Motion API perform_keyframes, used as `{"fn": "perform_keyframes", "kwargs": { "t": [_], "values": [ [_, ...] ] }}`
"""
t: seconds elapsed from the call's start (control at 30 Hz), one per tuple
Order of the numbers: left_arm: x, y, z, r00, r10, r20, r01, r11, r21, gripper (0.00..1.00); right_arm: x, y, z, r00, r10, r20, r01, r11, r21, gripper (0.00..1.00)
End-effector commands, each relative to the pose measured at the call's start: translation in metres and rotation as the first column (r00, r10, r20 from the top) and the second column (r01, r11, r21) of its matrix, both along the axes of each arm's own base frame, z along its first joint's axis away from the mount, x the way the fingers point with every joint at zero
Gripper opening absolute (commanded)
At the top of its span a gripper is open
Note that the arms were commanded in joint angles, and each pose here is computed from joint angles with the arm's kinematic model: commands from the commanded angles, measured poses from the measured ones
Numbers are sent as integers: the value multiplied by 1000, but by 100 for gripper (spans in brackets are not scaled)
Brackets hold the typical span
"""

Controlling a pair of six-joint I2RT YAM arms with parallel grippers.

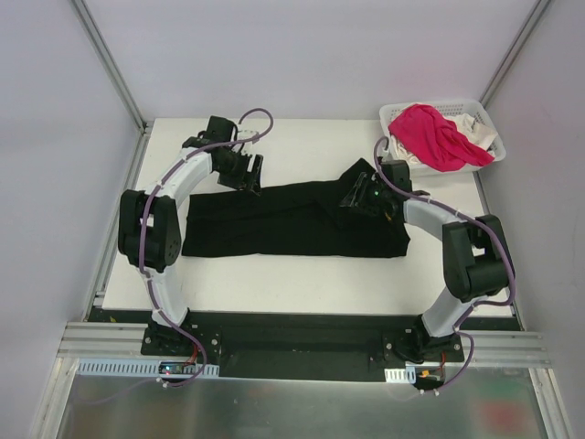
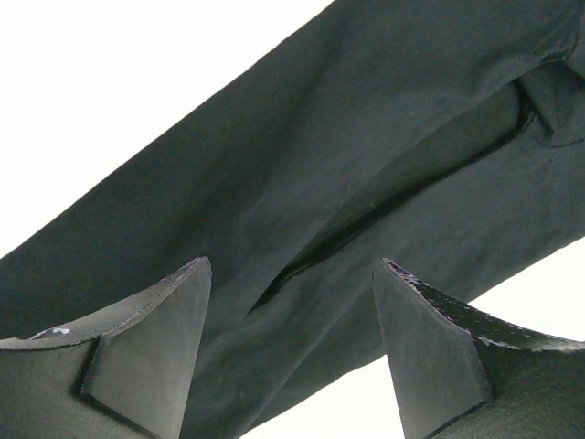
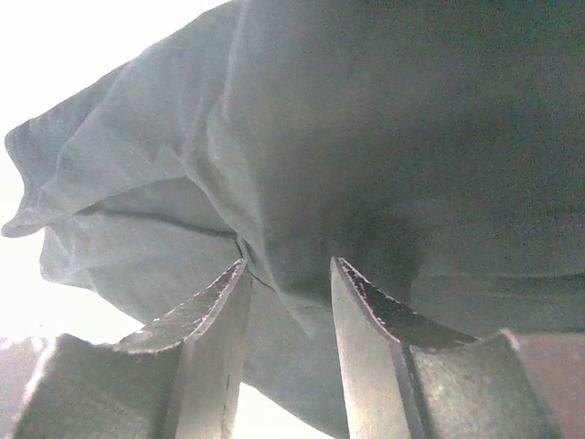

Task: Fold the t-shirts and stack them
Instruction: Fold the other side of the tshirt into a rectangle

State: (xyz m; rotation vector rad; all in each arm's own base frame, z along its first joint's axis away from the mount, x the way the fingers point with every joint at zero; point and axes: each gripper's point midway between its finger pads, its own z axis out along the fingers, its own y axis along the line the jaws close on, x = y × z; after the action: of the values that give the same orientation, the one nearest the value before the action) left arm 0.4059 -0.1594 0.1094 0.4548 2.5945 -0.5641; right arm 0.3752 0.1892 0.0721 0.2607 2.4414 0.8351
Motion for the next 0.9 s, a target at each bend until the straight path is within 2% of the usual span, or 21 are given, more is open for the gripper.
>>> {"fn": "perform_keyframes", "kwargs": {
  "t": [0.0, 0.2, 0.3, 0.37, 0.4, 0.53, 0.6, 0.73, 0.87],
  "values": [
    [3, -10, 48, 987, -30, 157, 37, 998, -43, 71, 36, 9, 51, 989, 35, 144, -35, 999, -4, 43],
    [0, -7, 69, 971, 50, 235, -33, 997, -76, 71, 51, -2, 57, 989, 20, 149, -14, 999, -42, 43],
    [-1, -5, 67, 970, 91, 227, -77, 995, -70, 70, 59, -25, 55, 992, -33, 122, 33, 999, -2, 43],
    [-1, -8, 68, 968, 99, 229, -84, 994, -76, 70, 49, -32, 49, 994, -40, 98, 38, 999, 22, 43],
    [0, -10, 71, 965, 103, 240, -86, 993, -80, 70, 45, -34, 59, 991, -42, 131, 40, 999, 14, 43],
    [3, -15, 78, 954, 120, 276, -93, 990, -109, 70, 19, -45, 47, 991, -53, 119, 57, 998, -31, 43],
    [-1, -23, 81, 955, 95, 281, -59, 989, -132, 72, 2, -47, 34, 995, -50, 86, 54, 998, -36, 43],
    [-18, -61, 76, 964, -73, 255, 124, 973, -193, 72, -13, -48, 31, 995, -49, 89, 53, 998, -42, 43],
    [-36, -87, 61, 960, -184, 212, 222, 960, -173, 74, -22, -45, 35, 996, -31, 89, 34, 999, -33, 44]
  ]
}}
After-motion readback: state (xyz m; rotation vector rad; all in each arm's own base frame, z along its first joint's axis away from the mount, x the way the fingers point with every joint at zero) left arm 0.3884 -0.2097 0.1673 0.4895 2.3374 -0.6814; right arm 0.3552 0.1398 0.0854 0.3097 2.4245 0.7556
